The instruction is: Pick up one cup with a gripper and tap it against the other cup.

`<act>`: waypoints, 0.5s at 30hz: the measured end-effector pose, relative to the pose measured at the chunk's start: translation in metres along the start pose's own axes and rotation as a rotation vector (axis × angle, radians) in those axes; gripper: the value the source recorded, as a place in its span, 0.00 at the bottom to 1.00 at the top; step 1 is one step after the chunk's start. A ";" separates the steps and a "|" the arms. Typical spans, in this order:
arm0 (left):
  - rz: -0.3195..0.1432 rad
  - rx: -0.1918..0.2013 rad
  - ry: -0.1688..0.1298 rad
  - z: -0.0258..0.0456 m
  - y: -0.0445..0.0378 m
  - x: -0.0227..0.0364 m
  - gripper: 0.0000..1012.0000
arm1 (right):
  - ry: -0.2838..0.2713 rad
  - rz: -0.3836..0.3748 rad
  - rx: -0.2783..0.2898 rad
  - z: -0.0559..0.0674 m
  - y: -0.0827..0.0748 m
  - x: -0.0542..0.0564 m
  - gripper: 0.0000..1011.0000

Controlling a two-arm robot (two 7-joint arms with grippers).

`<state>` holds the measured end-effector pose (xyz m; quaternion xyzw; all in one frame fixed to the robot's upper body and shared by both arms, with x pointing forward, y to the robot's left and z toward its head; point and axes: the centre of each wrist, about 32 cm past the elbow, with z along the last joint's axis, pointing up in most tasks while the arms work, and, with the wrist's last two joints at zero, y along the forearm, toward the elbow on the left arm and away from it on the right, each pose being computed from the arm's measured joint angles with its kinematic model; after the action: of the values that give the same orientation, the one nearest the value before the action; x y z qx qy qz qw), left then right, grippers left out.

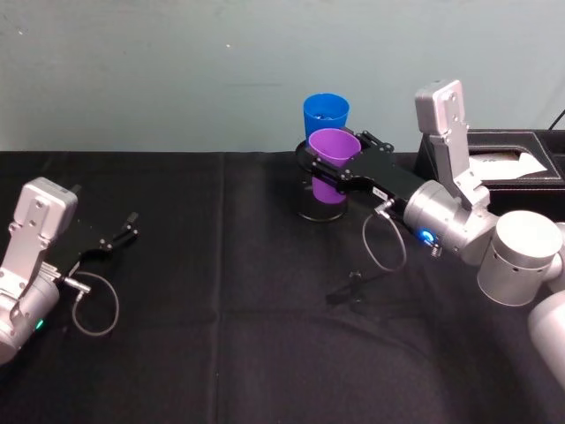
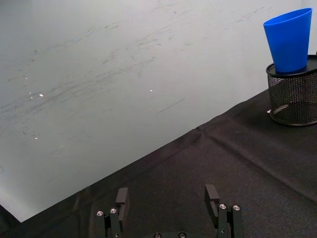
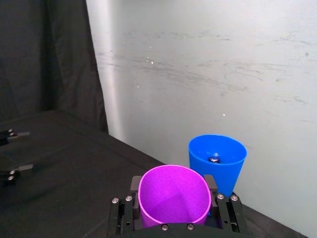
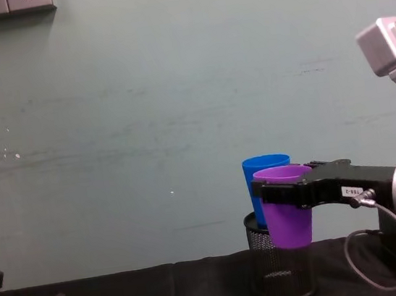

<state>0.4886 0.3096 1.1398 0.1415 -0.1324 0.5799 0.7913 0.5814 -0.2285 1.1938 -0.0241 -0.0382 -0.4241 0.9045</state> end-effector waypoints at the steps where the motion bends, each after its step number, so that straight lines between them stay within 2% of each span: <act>1: 0.000 0.000 0.000 0.0000 0.0000 0.0000 0.99 | 0.002 -0.002 -0.001 0.000 0.001 0.001 0.75; 15: 0.000 0.000 0.000 0.0000 0.0000 0.0000 0.99 | 0.005 -0.022 -0.010 -0.002 0.020 0.009 0.75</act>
<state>0.4886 0.3097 1.1398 0.1415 -0.1324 0.5799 0.7913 0.6027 -0.2225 1.1922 -0.0271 -0.0339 -0.4341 0.8998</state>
